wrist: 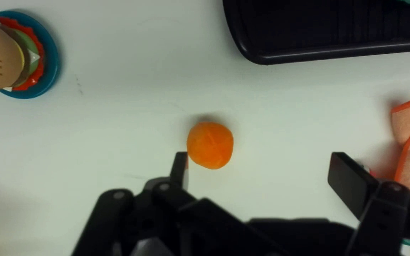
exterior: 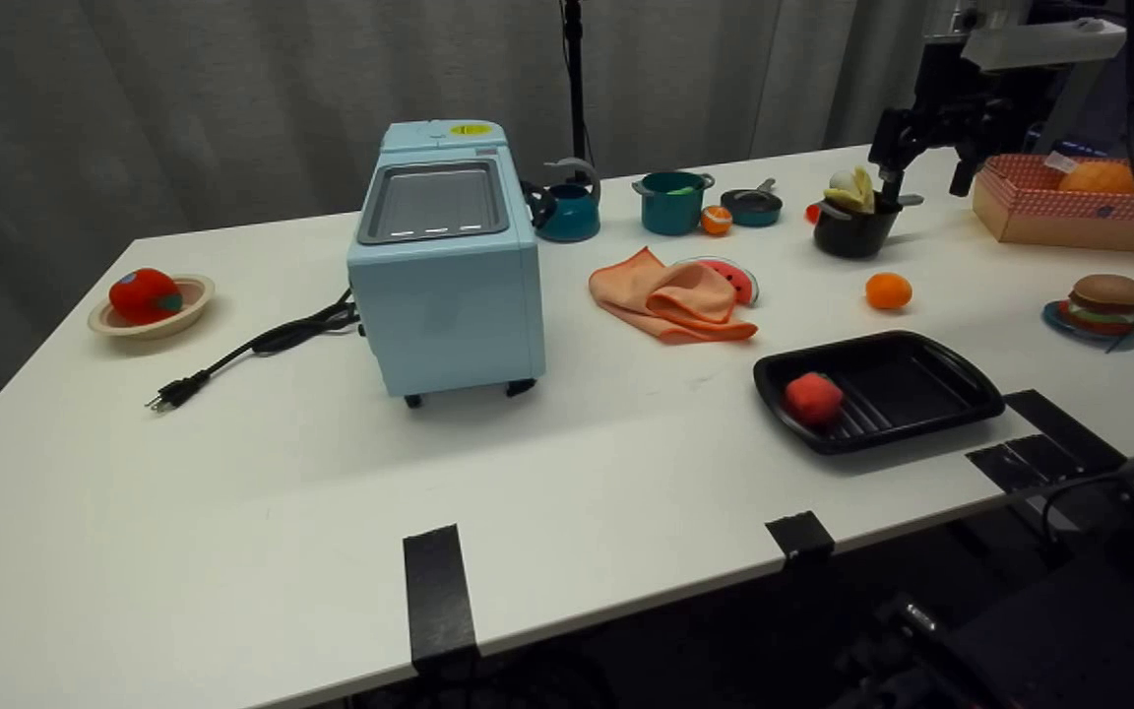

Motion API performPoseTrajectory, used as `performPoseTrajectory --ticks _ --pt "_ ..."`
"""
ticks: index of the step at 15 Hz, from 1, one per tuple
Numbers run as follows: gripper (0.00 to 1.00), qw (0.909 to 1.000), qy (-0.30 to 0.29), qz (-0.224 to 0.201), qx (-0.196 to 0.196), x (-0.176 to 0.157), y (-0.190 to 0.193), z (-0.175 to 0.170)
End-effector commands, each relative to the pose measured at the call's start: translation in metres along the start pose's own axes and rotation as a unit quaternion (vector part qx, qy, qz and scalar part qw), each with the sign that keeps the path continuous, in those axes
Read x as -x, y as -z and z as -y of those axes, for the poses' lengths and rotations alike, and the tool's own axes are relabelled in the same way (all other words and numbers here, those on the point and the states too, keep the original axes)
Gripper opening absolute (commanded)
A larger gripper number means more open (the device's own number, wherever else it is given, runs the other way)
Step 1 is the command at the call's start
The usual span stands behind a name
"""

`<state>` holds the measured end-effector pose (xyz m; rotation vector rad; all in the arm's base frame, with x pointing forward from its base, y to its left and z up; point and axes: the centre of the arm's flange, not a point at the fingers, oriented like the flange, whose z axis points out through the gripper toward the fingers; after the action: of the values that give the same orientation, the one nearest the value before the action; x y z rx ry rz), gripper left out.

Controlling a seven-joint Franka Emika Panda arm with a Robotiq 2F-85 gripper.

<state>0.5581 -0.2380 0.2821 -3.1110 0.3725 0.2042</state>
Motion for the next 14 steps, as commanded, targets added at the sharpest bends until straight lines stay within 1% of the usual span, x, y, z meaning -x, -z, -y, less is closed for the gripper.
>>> performPoseTrajectory --ticks 1,6,9,14 --pt "1.0 0.9997 -0.012 0.012 -0.016 -0.029 -0.025 -0.014" --pt "1.0 0.9994 -0.018 0.027 -0.016 -0.033 -0.068 -0.019" --pt "1.0 0.9991 -0.018 0.036 -0.012 -0.036 -0.086 -0.019" --pt "1.0 0.9993 -0.017 0.033 0.005 -0.044 -0.108 -0.016"
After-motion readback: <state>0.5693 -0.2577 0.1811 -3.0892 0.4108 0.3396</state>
